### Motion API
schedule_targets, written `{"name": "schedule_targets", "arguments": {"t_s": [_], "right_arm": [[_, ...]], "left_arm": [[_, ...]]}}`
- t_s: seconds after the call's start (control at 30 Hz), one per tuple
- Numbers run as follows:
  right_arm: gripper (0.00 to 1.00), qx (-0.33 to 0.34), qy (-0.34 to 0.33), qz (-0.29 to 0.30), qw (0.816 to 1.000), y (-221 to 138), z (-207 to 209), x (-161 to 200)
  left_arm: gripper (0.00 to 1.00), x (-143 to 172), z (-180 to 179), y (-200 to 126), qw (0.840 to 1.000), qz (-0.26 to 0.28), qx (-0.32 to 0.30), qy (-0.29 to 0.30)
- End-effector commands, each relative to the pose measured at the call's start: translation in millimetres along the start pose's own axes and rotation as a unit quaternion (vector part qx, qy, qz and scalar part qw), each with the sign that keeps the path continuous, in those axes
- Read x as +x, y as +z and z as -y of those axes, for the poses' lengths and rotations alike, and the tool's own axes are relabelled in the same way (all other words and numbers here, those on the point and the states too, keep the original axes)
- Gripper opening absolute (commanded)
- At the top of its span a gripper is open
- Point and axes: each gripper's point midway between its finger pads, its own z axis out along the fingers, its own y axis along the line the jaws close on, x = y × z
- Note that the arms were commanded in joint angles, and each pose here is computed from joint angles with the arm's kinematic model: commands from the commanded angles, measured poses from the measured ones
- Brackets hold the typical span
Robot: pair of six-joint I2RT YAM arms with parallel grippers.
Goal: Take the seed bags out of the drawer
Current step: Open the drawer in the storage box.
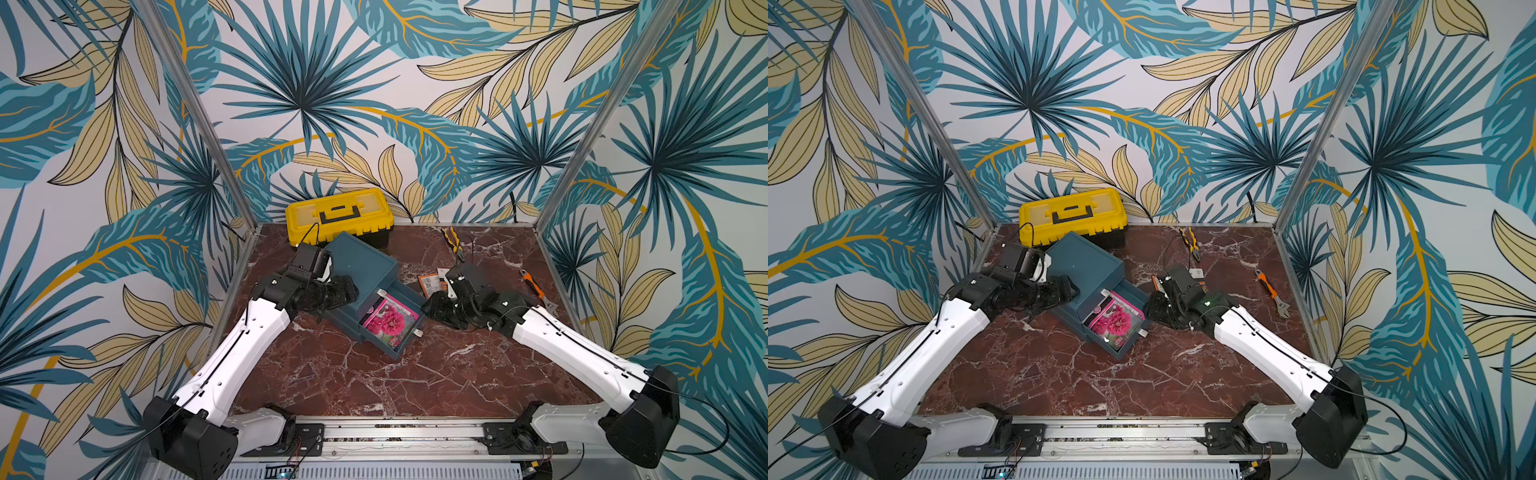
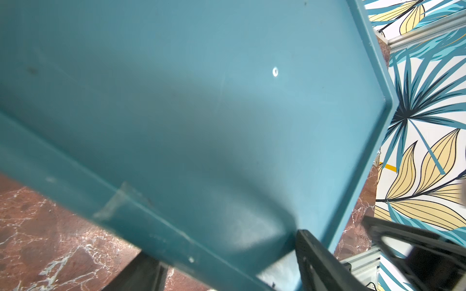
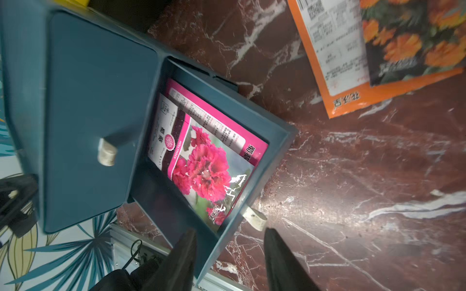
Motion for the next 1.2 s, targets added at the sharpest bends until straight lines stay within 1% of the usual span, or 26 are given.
{"name": "schedule_targets", "arguments": {"t_s": [0.0, 0.13, 0.27, 0.4, 0.47, 0.5, 0.6, 0.93, 1.17], "right_arm": [[0.47, -0.057, 0.041, 0.005, 0.998, 4.7, -11.3, 3.8], [0.40, -0.065, 0.070, 0.010, 0.995, 9.5, -2.2, 9.0], [0.35, -0.070, 0.079, 0.000, 0.994, 15.9, 4.4, 16.9], [0.35, -0.088, 0.089, -0.011, 0.992, 24.3, 5.4, 24.6], [0.38, -0.089, 0.098, -0.013, 0.991, 27.1, 11.0, 28.3], [0.39, -0.103, 0.101, -0.001, 0.989, 26.3, 7.6, 24.5], [0.41, -0.108, 0.110, 0.009, 0.988, 25.9, 13.8, 25.7], [0.40, -0.147, 0.133, 0.013, 0.980, 34.5, 14.8, 30.0], [0.39, -0.158, 0.141, 0.011, 0.977, 37.9, 16.1, 32.9]], "left_arm": [[0.81, 5.9, -3.7, 4.0, 1.000, -0.007, -0.002, 0.014], [0.81, 5.8, -3.8, 3.0, 1.000, -0.007, -0.003, 0.014], [0.81, 5.7, -3.2, 4.0, 1.000, -0.008, -0.002, 0.013], [0.81, 6.8, -4.0, 6.2, 1.000, -0.012, -0.003, 0.013], [0.81, 7.3, -4.2, 6.8, 1.000, -0.014, -0.004, 0.013], [0.81, 7.4, -4.5, 7.1, 1.000, -0.015, -0.005, 0.013], [0.81, 8.1, -5.6, 7.8, 1.000, -0.017, -0.007, 0.013], [0.81, 7.3, -4.9, 9.2, 1.000, -0.022, -0.010, 0.013], [0.81, 8.6, -6.4, 9.2, 1.000, -0.025, -0.014, 0.012]]}}
